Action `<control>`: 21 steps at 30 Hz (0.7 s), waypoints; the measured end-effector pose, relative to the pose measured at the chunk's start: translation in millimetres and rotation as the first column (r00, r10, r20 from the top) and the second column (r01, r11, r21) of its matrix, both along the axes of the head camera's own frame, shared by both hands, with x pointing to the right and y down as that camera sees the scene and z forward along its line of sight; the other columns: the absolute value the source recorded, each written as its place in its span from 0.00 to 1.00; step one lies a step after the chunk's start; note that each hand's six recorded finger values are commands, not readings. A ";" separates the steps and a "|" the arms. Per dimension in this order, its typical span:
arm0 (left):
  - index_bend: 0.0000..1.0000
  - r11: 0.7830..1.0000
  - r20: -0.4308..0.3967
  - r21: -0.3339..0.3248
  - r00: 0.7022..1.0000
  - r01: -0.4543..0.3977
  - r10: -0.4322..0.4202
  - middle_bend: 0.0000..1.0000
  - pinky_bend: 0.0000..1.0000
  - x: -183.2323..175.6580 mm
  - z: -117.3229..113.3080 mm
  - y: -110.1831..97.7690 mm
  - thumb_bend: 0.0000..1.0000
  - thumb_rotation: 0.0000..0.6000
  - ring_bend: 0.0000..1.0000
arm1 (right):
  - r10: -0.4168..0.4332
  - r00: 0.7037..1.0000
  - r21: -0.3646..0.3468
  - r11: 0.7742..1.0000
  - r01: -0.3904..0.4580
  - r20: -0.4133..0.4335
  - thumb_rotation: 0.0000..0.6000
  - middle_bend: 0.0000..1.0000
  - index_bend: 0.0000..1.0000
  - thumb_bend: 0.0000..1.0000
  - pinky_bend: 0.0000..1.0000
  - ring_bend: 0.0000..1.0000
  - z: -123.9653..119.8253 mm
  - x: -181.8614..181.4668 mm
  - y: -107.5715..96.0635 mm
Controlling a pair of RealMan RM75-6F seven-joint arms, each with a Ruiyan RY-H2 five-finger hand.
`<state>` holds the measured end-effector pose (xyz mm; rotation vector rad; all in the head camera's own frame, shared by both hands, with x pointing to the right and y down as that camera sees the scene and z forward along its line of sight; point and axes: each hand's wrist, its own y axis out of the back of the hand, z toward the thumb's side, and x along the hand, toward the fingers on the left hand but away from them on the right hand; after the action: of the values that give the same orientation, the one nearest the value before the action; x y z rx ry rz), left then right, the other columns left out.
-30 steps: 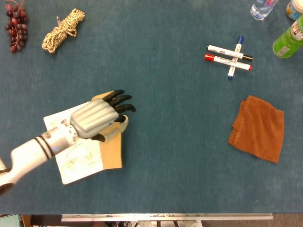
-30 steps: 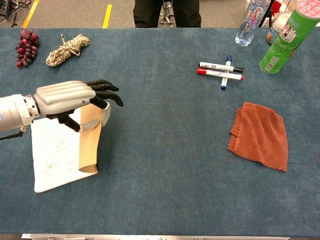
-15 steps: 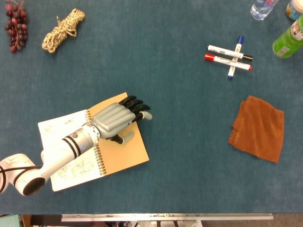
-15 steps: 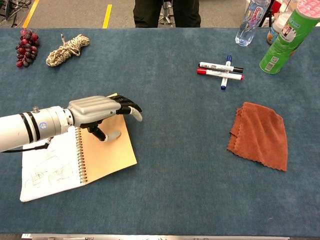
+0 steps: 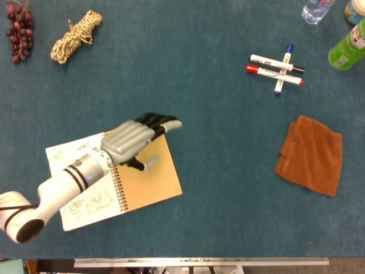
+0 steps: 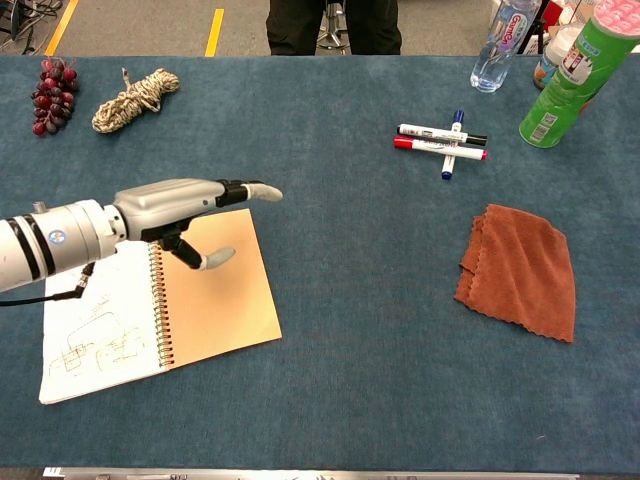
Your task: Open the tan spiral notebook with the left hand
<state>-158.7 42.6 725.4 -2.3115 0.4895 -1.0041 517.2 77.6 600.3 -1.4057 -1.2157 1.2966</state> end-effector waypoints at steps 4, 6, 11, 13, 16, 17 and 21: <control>0.03 0.994 0.010 0.083 0.998 0.067 -0.068 0.03 0.00 -22.4 -9.1 -6.9 0.45 1.00 0.00 | 0.012 1.000 -0.017 1.000 -0.013 -0.021 1.00 0.24 0.23 0.21 0.29 0.18 0.0 2.9 -0.9; 0.04 0.984 0.024 0.135 0.992 0.118 -0.122 0.04 0.00 -40.4 -14.4 -9.6 0.45 1.00 0.00 | 0.016 0.999 -0.031 0.999 -0.017 -0.030 1.00 0.25 0.24 0.21 0.29 0.18 0.4 3.0 -1.3; 0.07 0.932 0.074 0.265 0.959 0.246 -0.274 0.05 0.00 -92.1 -26.8 -9.7 0.45 1.00 0.00 | 0.021 0.998 -0.059 0.998 -0.025 -0.065 1.00 0.25 0.25 0.21 0.29 0.18 0.0 1.4 -2.7; 0.08 0.905 0.087 0.309 0.938 0.294 -0.335 0.05 0.00 -111.7 -31.0 -7.1 0.45 1.00 0.00 | 0.029 0.996 -0.062 0.997 -0.034 -0.078 1.00 0.25 0.25 0.21 0.29 0.18 -0.7 1.0 -3.3; 0.08 0.848 0.100 0.367 0.890 0.382 -0.444 0.06 0.00 -146.2 -37.9 1.7 0.45 1.00 0.00 | 0.046 0.994 -0.066 0.996 -0.052 -0.096 1.00 0.25 0.26 0.21 0.29 0.18 -0.3 1.9 -2.9; 0.08 0.824 0.103 0.386 0.868 0.415 -0.486 0.06 0.00 -159.4 -40.7 6.6 0.45 1.00 0.00 | 0.051 0.994 -0.068 0.996 -0.058 -0.099 1.00 0.25 0.26 0.21 0.29 0.18 0.1 2.3 -2.6; 0.09 0.748 0.107 0.449 0.801 0.489 -0.588 0.06 0.00 -194.2 -51.2 22.3 0.45 1.00 0.00 | 0.060 0.993 -0.066 0.996 -0.067 -0.105 1.00 0.25 0.26 0.21 0.29 0.18 0.9 1.0 -1.8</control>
<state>-352.9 64.8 674.2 -1.6662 1.1971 -1.2880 518.3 75.8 601.2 -1.3408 -1.1641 1.4505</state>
